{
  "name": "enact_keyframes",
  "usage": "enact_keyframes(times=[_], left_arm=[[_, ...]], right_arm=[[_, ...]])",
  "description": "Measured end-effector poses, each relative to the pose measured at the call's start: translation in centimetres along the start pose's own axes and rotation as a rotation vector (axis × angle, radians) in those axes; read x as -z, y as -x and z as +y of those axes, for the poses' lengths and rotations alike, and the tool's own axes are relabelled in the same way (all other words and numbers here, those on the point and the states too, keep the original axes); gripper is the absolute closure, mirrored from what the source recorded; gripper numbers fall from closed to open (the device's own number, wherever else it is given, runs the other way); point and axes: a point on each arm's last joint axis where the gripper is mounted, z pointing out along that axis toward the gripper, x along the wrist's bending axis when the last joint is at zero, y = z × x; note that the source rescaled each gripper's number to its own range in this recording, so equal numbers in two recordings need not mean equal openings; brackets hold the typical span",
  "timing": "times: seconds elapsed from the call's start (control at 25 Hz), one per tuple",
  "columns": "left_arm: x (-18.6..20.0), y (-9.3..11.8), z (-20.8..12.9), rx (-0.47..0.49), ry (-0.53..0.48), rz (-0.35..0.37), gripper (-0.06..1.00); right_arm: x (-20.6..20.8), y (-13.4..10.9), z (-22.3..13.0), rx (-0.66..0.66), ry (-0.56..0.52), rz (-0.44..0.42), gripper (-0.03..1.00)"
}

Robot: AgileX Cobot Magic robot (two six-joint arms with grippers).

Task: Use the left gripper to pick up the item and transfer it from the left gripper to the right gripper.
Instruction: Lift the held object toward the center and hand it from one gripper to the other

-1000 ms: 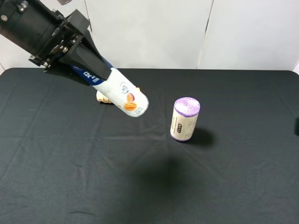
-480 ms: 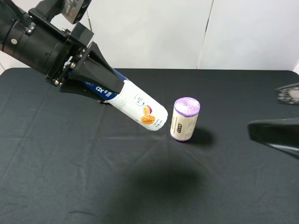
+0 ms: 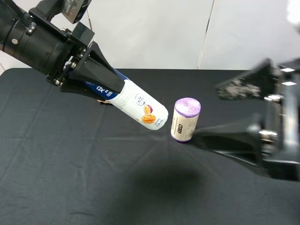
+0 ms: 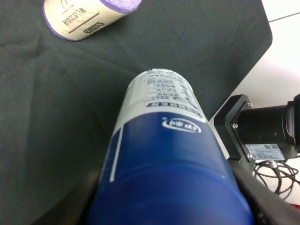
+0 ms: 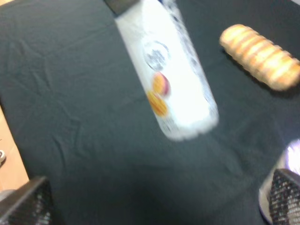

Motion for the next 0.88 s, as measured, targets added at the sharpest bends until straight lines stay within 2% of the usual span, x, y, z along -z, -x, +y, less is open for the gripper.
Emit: enact_keyframes(times=[0.2,0.52,0.88], left_arm=[[0.0,0.0,0.0,-0.001,0.0,0.0,0.94],[0.0,0.0,0.0,-0.002,0.0,-0.001,0.94],[0.0,0.0,0.1,-0.002,0.01,0.004,0.94]], right_arm=[[-3.7,0.1,1.8,0.066,-0.039,0.012,-0.03],[-7.8,1.2,3.2,0.125,-0.082,-0.027,-0.03],[-11.4,1.9,2.2,0.136,-0.151,-0.037,-0.03]])
